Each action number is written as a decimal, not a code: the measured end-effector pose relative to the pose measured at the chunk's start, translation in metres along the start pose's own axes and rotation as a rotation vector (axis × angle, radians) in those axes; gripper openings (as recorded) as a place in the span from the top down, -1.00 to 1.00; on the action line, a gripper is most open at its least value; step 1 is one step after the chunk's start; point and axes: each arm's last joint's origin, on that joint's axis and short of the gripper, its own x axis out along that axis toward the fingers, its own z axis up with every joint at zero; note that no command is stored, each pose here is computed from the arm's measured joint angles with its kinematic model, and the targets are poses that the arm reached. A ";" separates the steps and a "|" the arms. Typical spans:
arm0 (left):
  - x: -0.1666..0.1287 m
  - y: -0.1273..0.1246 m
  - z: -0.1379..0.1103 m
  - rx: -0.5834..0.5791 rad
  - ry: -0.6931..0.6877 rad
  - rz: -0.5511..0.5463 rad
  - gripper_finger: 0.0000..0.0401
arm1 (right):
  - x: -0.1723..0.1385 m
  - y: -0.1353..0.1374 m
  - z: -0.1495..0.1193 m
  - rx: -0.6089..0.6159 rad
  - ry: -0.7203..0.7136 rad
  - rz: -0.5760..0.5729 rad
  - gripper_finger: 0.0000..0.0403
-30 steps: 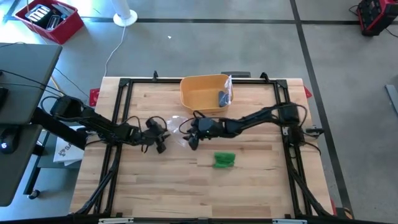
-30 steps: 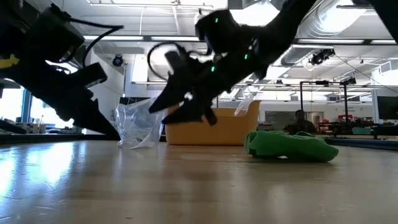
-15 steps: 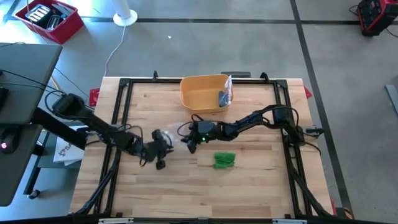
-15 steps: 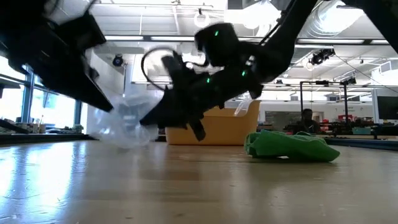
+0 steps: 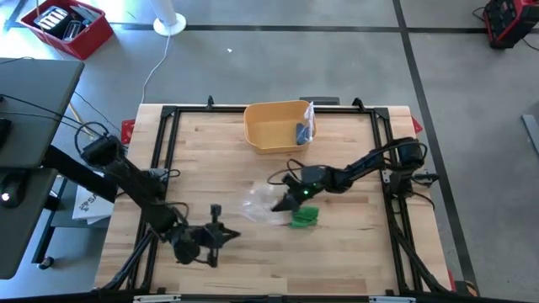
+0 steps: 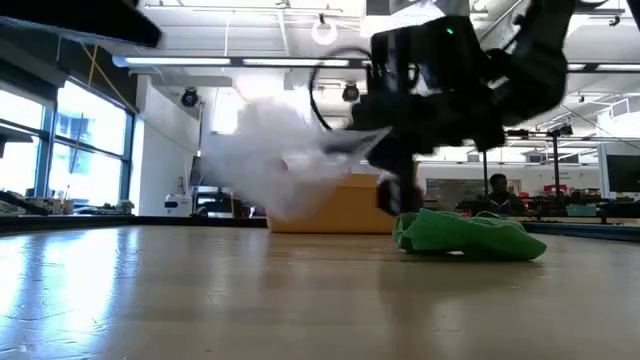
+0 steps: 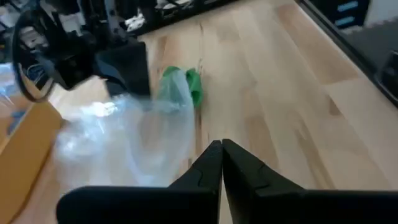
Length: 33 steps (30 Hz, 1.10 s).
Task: Roll bandage
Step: Put the rolled green bandage into the transparent zip bag
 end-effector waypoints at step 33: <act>0.108 0.093 -0.041 -0.489 0.266 0.154 0.51 | -0.038 0.050 -0.012 -0.301 0.051 -0.196 0.38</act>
